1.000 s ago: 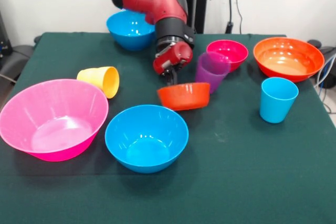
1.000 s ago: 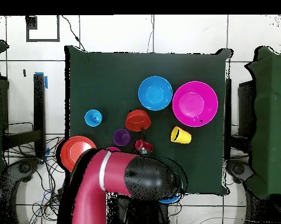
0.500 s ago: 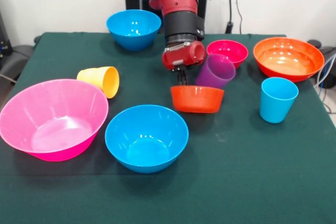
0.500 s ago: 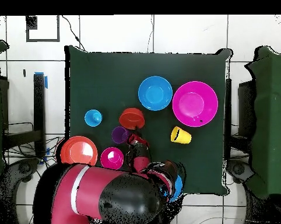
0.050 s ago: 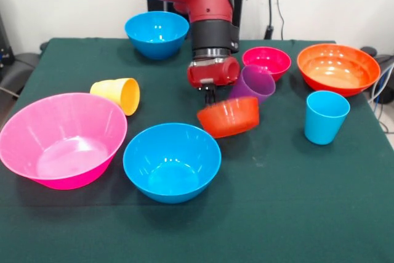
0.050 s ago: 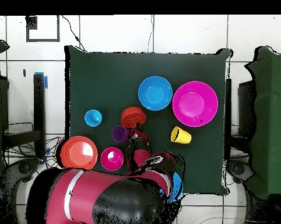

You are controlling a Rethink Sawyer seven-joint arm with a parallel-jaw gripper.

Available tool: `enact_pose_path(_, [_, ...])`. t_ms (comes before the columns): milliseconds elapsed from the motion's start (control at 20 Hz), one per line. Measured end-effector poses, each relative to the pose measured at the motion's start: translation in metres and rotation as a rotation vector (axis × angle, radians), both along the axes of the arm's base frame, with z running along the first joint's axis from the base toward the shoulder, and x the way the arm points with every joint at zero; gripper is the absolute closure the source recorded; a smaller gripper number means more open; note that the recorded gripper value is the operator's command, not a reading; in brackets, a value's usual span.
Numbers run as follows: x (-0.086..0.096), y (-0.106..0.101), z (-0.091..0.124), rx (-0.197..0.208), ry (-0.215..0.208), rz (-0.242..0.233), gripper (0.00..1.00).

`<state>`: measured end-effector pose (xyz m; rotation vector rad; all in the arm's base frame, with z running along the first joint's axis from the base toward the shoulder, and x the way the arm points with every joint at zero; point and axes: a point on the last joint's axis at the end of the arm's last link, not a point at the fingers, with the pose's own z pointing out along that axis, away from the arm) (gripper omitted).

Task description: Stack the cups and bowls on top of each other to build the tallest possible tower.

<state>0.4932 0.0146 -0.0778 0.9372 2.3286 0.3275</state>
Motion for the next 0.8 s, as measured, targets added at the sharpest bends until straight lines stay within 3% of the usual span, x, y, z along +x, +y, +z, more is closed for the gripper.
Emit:
enact_pose_path(100, [0.003,0.002,0.002,-0.027,0.042,0.0,1.0])
enact_pose_path(200, [0.011,0.008,0.011,-0.091,0.103,0.004,1.0])
enact_pose_path(350, [0.013,0.017,0.015,-0.141,0.151,0.012,1.0])
enact_pose_path(800, [0.004,0.048,0.028,-0.281,0.318,0.015,1.0])
